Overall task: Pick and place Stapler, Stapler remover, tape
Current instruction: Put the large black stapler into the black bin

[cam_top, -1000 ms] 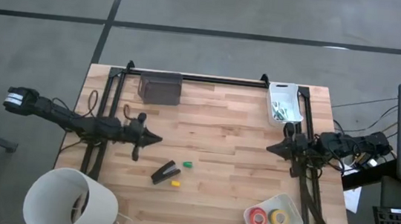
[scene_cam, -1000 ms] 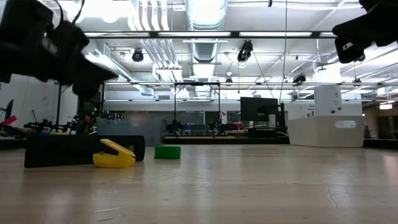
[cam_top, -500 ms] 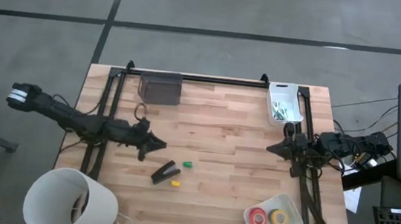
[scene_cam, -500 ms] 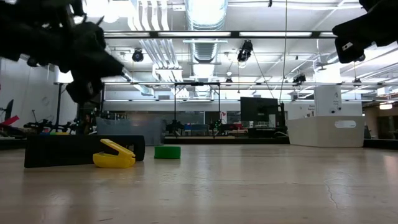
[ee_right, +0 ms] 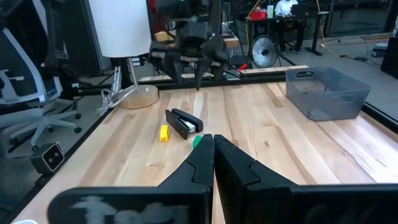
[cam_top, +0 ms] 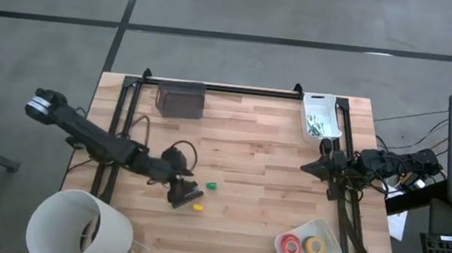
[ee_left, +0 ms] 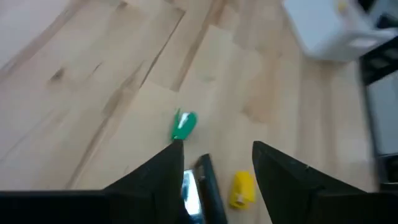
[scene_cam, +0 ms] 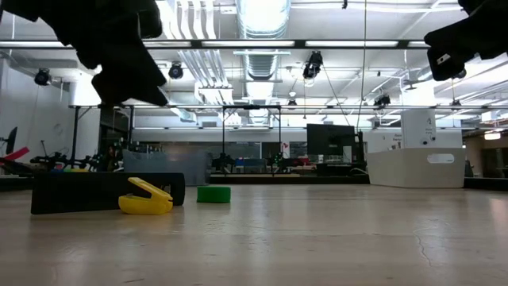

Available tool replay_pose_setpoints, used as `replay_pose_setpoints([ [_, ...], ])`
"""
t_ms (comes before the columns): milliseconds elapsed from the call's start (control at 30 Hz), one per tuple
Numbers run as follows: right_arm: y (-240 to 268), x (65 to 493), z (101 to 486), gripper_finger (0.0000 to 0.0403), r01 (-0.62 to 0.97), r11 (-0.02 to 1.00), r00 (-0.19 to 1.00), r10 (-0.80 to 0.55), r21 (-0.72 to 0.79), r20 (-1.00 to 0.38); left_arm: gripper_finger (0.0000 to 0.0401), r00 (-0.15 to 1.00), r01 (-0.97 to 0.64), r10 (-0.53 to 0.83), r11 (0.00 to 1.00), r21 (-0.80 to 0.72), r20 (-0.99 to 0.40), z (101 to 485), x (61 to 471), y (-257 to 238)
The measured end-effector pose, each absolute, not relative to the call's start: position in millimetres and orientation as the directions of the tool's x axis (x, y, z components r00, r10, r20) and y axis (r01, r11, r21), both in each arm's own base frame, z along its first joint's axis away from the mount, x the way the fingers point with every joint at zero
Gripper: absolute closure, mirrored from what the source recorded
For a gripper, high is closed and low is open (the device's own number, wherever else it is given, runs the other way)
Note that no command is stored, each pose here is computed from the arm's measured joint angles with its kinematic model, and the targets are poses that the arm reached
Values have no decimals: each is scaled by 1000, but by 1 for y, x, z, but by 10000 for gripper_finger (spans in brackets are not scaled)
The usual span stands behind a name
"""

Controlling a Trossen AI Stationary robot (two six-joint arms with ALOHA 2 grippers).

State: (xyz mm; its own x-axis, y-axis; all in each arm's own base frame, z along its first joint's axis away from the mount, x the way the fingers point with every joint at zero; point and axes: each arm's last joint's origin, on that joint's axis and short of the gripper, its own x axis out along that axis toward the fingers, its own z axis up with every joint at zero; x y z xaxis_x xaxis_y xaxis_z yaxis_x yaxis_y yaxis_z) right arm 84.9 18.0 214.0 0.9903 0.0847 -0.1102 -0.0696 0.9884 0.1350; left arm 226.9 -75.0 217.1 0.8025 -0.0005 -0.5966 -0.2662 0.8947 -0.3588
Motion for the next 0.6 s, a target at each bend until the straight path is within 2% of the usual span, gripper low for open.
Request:
replay_pose_setpoints([
  [167, 18, 85, 214, 394, -70, 988, 990, 85, 135, -110, 218, 744, -291, 33, 915, -279, -668, 195, 245, -91],
  [600, 18, 85, 214, 394, -69, 988, 990, 84, 135, -111, 252, 664, -296, 69, 939, -176, -745, 157, 277, -116],
])
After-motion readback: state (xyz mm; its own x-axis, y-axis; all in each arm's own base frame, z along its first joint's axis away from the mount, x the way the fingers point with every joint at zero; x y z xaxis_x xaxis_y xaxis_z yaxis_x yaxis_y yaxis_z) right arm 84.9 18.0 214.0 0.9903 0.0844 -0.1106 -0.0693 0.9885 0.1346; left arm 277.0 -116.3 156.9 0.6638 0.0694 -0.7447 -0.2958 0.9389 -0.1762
